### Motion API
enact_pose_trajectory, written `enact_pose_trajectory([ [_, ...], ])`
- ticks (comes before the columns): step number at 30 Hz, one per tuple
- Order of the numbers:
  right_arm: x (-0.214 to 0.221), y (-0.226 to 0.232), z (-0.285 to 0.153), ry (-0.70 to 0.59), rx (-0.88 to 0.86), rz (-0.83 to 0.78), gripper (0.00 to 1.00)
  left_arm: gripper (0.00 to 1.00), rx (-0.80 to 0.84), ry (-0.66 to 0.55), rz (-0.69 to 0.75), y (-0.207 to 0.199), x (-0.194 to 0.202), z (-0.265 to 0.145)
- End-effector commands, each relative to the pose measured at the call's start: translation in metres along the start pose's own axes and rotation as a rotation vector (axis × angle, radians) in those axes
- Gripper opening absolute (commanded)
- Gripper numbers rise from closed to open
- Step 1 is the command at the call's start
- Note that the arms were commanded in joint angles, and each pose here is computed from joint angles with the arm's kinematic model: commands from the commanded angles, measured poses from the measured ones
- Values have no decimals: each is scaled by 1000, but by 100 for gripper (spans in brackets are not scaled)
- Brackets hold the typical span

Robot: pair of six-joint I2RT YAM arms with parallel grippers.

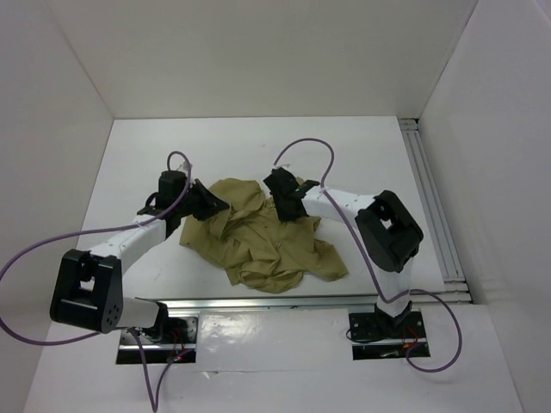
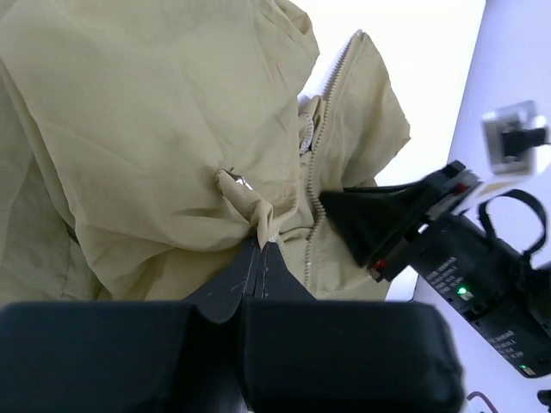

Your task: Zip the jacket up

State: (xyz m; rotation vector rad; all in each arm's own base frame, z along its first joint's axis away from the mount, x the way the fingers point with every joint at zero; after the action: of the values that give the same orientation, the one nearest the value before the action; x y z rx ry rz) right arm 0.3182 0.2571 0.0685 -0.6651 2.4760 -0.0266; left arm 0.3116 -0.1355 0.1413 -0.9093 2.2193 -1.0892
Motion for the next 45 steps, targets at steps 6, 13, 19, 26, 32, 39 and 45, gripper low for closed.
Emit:
enact_pose_trajectory([
  [6, 3, -6, -77, -161, 9, 85, 8, 0, 45, -14, -6, -21, -14, 5],
  [13, 89, 17, -118, -183, -148, 94, 6, 0, 81, -36, -7, -35, -34, 9],
  [19, 113, 20, -118, -122, -156, 88, 68, 0, 103, -9, -8, -39, -34, 8],
  [26, 31, 9, -145, -341, -85, 55, 44, 0, 83, 11, -10, -30, -29, 9],
  [32, -12, -3, -91, -224, 65, 118, 56, 0, 79, 23, -14, -27, -27, 9],
  [39, -41, -9, -32, -150, 44, 184, 65, 0, 76, 34, -18, -25, -25, 11],
  [45, -35, -6, -1, -92, 34, 194, 44, 0, 77, 44, -19, -25, -26, 15],
])
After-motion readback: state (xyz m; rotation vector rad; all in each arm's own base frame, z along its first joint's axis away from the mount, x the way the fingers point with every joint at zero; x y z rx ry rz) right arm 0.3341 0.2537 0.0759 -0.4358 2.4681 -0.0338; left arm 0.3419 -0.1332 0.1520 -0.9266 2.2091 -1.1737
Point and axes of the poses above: each gripper's point midway between its finger pads, its own z axis out along the fingers, its own y axis along the line the jaws close on, x = y × z, the point moved 4 cm from there along -z, back along the fingers, and after that the axes turned 15 degrees about -z, right-handed, at the moved point
